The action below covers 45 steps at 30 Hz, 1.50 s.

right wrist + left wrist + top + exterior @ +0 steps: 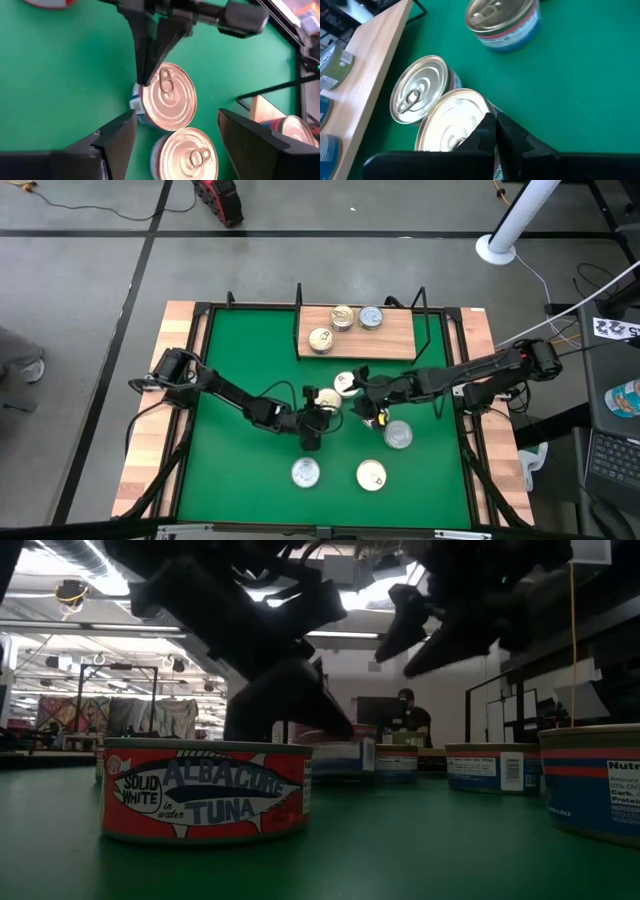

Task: Stack canned seafood by type on shelf
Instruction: Stack the blue tuna can on top of the blue can on the shelf

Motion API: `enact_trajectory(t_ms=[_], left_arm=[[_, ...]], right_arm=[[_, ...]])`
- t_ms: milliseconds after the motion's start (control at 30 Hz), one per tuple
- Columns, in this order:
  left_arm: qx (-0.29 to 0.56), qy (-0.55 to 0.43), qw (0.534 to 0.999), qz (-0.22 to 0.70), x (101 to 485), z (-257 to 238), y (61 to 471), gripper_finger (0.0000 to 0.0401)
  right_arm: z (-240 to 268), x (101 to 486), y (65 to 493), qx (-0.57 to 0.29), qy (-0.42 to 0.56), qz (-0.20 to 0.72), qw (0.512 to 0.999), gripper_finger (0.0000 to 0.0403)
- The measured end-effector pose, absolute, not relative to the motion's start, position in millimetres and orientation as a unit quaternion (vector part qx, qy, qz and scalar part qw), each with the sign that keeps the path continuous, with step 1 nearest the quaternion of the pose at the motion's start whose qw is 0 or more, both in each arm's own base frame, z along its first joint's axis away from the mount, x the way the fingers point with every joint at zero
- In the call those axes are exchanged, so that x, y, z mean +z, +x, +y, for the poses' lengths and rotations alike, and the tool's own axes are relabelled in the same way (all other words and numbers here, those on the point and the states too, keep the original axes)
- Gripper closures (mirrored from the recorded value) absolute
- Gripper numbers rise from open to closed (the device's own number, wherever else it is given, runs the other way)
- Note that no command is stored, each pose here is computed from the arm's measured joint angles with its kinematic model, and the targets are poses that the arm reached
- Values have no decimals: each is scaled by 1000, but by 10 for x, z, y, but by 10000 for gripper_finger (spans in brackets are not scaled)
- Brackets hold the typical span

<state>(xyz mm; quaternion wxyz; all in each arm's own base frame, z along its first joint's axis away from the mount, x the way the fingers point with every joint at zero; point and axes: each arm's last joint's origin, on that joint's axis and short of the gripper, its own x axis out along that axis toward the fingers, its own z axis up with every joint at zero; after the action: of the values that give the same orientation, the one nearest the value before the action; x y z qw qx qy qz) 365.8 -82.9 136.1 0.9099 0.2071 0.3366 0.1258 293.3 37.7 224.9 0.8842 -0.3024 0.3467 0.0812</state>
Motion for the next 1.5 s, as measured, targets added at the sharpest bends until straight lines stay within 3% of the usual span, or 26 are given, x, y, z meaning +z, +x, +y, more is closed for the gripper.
enact_trajectory(t_ms=[700, 967, 1500], left_arm=[[197, 87, 927, 308, 1408, -625, 3726, 400], [200, 56, 936, 285, 1442, -629, 3751, 400], [209, 25, 937, 278, 1443, -630, 3752, 400]], right_arm=[[740, 1793, 3056, -18, -402, 403, 822, 126], [753, 1658, 3142, -55, -413, 401, 816, 126], [774, 1634, 3146, -28, -387, 400, 830, 126]])
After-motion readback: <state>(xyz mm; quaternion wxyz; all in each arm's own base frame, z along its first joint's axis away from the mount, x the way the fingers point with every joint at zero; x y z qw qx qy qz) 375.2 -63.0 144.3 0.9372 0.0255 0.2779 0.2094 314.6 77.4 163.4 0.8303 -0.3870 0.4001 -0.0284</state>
